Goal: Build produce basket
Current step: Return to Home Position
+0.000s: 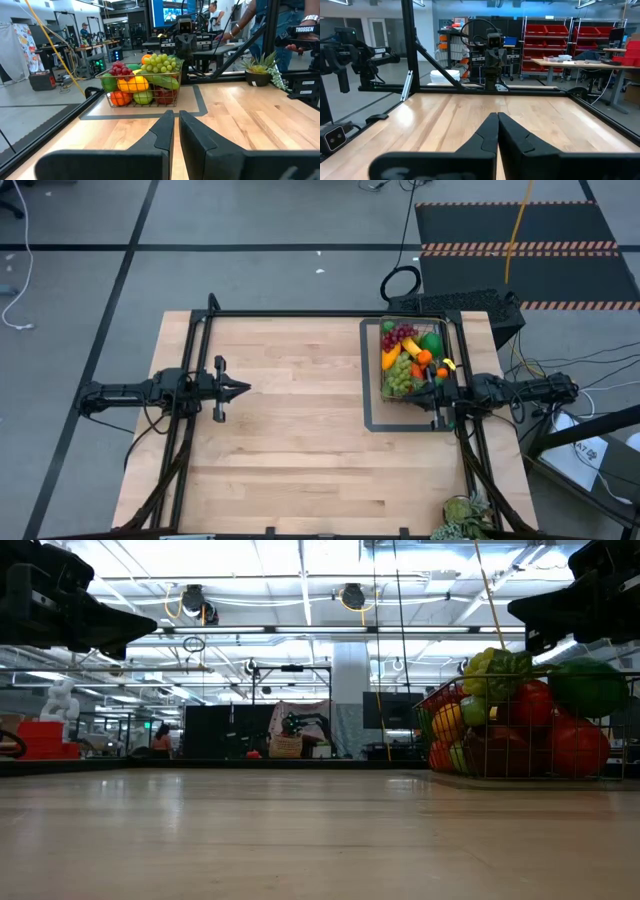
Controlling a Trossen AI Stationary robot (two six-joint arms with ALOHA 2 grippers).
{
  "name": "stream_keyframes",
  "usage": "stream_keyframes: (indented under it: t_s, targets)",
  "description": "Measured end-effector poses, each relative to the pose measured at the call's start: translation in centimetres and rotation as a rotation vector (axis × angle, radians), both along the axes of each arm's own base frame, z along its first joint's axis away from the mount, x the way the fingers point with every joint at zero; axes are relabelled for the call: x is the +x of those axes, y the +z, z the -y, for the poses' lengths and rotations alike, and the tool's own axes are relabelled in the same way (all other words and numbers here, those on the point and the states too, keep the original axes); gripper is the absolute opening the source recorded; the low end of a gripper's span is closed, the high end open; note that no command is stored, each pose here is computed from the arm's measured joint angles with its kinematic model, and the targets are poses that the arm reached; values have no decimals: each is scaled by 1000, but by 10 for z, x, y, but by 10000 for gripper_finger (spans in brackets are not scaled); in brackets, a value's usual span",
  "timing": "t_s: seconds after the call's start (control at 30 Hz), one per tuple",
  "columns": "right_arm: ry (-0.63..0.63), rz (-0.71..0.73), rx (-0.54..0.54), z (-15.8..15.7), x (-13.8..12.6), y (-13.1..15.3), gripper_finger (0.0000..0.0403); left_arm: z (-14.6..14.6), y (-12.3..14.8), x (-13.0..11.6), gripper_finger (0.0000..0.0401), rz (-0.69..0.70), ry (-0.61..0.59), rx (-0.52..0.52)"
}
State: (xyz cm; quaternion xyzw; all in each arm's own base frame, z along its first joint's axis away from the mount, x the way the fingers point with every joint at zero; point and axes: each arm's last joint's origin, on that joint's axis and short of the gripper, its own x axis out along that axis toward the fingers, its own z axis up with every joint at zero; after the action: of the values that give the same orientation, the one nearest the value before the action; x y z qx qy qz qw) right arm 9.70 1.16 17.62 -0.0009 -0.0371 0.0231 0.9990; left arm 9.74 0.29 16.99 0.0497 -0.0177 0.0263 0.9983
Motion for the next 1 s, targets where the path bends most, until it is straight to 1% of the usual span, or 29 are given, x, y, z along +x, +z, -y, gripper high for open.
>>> stream_keyframes:
  t_s: [0.13,0.3,0.5,0.57,1.0]
  targets:
    - [-7,31,5,1,-2,3,0,0,0,0,31,0,0,0]
    - [-35,23,3,4,-1,2,0,0,0,0,31,0,0,0]
    - [-181,25,2,18,-1,2,0,0,0,0,31,0,0,0]
    - [-212,26,1,20,-2,2,0,0,0,0,31,0,0,0]
    - [-167,25,2,16,-1,2,0,0,0,0,31,0,0,0]
